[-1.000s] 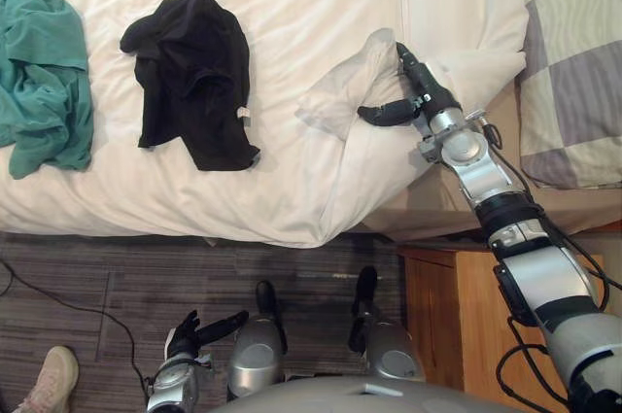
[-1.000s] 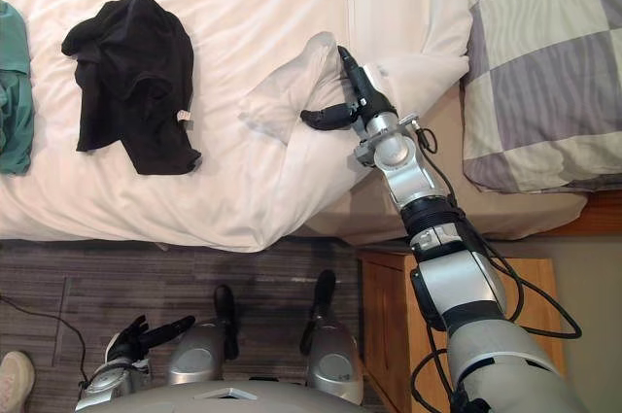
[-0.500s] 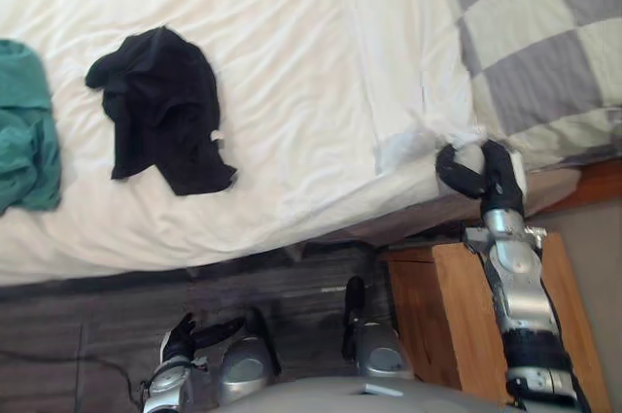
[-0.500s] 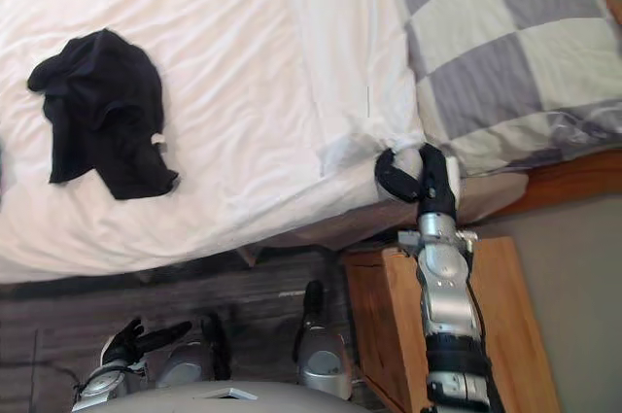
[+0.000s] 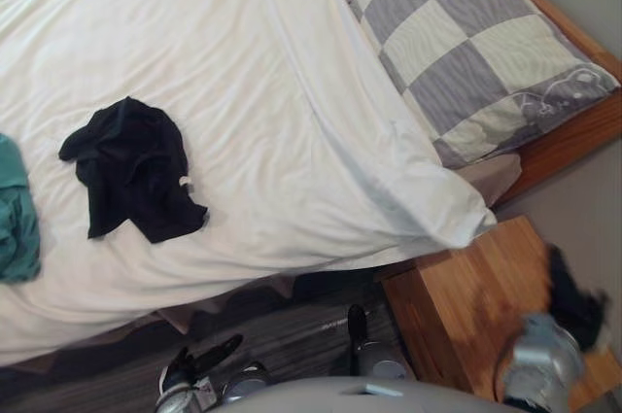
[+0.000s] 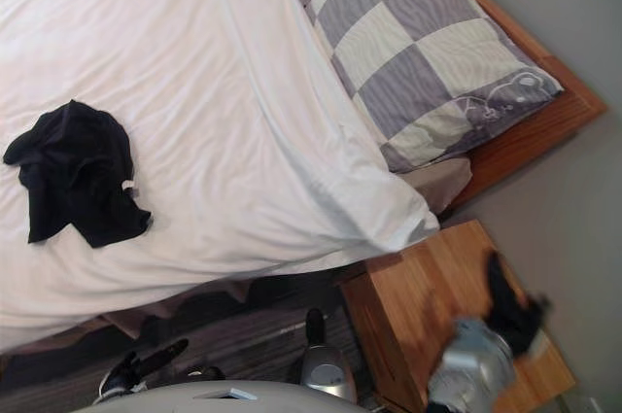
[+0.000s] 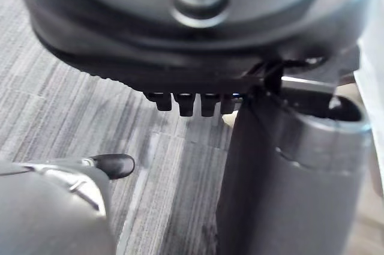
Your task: Tidy up the quilt and then pick up the clothes from the bed and put them into the laundry hamper
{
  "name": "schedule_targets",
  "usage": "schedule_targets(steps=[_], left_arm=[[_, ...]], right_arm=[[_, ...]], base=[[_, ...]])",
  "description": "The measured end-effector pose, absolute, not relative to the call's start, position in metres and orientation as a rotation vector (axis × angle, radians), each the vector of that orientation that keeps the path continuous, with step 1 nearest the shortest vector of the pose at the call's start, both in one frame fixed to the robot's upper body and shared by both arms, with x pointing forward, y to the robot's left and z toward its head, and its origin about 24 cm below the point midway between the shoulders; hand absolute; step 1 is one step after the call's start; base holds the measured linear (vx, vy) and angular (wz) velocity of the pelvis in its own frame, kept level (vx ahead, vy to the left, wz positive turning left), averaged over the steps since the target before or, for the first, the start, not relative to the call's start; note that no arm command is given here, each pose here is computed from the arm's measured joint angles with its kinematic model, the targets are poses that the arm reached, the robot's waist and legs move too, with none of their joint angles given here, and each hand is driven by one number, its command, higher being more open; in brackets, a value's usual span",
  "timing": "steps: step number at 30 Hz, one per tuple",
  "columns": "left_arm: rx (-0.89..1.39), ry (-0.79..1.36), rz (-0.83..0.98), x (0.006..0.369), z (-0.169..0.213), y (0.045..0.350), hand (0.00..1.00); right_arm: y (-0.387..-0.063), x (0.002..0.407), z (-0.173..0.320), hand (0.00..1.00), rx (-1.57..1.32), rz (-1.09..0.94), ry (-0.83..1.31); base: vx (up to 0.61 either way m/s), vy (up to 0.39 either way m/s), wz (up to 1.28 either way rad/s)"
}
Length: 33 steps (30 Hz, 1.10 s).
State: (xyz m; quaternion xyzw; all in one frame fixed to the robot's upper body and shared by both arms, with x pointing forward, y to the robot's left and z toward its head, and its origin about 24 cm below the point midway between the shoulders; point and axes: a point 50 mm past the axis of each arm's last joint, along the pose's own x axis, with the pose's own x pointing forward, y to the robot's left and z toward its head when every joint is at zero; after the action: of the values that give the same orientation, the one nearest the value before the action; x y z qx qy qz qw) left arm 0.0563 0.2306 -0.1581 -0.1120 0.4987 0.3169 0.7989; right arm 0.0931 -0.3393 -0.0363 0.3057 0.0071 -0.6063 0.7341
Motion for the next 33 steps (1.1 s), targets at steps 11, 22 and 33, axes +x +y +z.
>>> schedule_targets(steps=[11,22,33], left_arm=[[-0.227,1.081,0.624,0.060,-0.160,0.215,1.00],[-0.112,1.017,0.414,0.104,-0.154,0.208,1.00],[-0.074,0.985,0.356,0.115,-0.151,0.204,1.00]], right_arm=[[-0.332,0.125,0.042,0.00,0.599,-1.190,-0.344],[-0.243,0.289,0.103,0.00,0.576,-0.348,-0.343],[-0.259,0.291,0.035,0.00,0.576,-0.509,-0.091]], base=[[-0.03,-0.033,-0.04],[-0.05,-0.015,0.34],[-0.02,0.007,0.00]])
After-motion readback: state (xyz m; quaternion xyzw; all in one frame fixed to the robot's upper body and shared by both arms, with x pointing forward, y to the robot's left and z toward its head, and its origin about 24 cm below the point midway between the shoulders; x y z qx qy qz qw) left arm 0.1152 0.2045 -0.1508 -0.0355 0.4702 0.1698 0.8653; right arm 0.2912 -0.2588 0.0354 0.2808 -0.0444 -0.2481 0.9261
